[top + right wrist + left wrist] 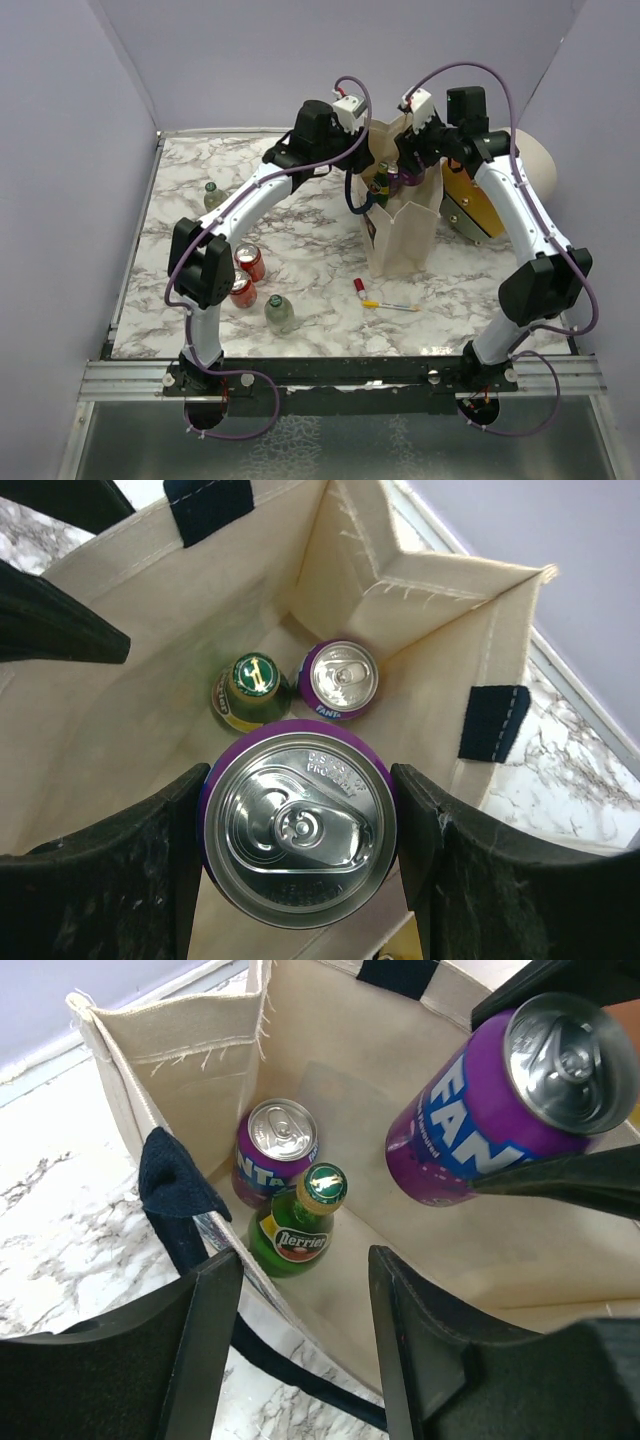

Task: Place the beverage into the canvas bag
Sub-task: Place the drink in the canvas bag.

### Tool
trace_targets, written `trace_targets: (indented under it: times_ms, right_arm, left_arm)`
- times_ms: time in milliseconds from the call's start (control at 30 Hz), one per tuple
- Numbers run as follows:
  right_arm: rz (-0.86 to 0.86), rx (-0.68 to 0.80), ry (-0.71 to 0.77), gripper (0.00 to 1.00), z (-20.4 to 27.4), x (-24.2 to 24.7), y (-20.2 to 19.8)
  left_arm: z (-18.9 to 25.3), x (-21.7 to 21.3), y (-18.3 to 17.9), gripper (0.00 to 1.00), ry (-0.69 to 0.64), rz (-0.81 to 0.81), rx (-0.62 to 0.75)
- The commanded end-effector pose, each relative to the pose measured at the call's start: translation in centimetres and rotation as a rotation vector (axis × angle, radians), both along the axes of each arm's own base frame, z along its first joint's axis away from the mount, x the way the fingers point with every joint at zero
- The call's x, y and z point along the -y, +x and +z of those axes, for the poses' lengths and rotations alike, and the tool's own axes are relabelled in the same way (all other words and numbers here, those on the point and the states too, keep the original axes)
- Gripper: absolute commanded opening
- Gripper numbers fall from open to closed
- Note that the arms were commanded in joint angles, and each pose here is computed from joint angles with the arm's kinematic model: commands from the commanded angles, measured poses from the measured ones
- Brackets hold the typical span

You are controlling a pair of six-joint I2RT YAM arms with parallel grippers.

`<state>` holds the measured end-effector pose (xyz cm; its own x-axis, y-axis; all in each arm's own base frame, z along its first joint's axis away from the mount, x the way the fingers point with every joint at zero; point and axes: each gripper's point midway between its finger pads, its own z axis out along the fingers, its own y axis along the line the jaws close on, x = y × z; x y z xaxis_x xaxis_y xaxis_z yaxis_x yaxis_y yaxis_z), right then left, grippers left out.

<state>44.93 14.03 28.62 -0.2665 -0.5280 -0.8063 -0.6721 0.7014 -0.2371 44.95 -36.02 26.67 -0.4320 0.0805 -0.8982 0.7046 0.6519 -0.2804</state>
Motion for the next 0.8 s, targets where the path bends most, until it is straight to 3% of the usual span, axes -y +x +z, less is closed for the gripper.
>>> trace_targets:
  times_ms: [0, 433, 700, 767]
  right_arm:
    - [0.058, 0.065, 0.001, 0.29, 0.5, -0.6, 1.1]
    - [0.095, -0.054, 0.038, 0.26, -6.0, -1.5, 2.2]
    - [0.174, -0.007, 0.063, 0.24, -8.1, -1.9, 1.6]
    - [0.190, 0.005, 0.070, 0.24, -8.3, -2.0, 1.7]
  left_arm:
    - [0.7, -0.1, 0.0, 0.53, 0.042, 0.016, 0.068]
    - [-0.7, -0.3, -0.4, 0.26, 0.098, -0.005, 0.086]
    - [-0.6, 0.1, -0.3, 0.00, 0.087, -0.018, 0.086]
    - [-0.6, 0.2, -0.3, 0.00, 0.086, -0.022, 0.084]
